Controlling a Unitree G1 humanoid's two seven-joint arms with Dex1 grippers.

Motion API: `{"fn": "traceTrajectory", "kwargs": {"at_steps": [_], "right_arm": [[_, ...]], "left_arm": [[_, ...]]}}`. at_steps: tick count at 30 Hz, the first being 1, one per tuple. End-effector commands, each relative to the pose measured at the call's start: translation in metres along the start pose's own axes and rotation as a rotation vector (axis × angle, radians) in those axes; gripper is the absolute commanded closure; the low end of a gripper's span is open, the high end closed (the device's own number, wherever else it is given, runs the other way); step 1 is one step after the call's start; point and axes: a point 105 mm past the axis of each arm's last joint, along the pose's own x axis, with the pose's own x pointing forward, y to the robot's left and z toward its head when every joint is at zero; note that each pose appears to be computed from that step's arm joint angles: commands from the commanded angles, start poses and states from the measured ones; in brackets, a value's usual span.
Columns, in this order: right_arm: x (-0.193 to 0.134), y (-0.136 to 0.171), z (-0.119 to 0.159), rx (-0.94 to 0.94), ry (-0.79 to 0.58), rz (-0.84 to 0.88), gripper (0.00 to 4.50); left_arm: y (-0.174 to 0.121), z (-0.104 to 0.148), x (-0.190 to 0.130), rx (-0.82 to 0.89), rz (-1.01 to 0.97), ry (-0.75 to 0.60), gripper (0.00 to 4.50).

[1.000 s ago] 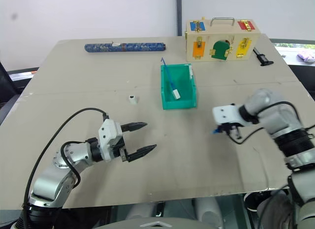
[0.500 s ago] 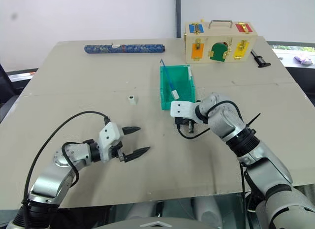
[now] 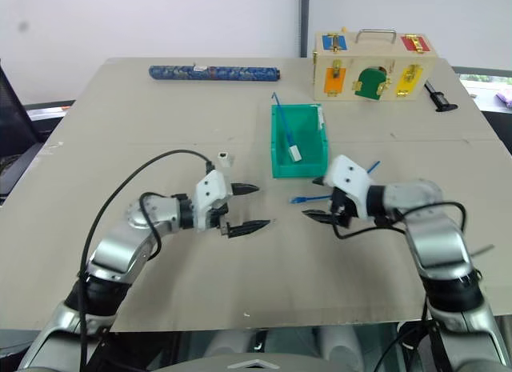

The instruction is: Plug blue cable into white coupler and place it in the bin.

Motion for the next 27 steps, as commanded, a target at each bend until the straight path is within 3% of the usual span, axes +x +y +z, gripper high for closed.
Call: {"fn": "traceTrajectory", "kwargs": {"at_steps": [1,9,12,18,20,25,27], "right_arm": [[-0.029,0.010,0.012,-0.045,-0.085,-0.113,0.97],[-0.068,0.046,0.002,0.012,-0.123,-0.276,0.97],[-0.080,0.052,-0.002,0.034,-0.115,-0.323,0.75],[-0.087,0.053,-0.002,0.031,-0.103,-0.355,0.75],[-0.087,0.051,-0.001,0.031,-0.102,-0.363,0.75],[-0.076,0.046,-0.002,0.090,-0.099,-0.378,0.75],[-0.067,0.046,-0.008,0.249,-0.099,-0.386,0.75]], "left_arm": [[0.005,0.001,0.019,0.021,-0.013,0.034,0.00],[0.015,0.000,0.050,0.018,-0.035,0.087,0.00],[0.016,-0.010,0.056,0.021,-0.051,0.147,0.87],[0.013,-0.013,0.055,0.025,-0.086,0.168,3.43],[0.011,-0.013,0.055,0.035,-0.109,0.162,4.48],[-0.004,-0.001,0.051,0.046,-0.194,0.074,4.48],[-0.012,0.014,0.045,0.093,-0.235,-0.020,4.48]]}}
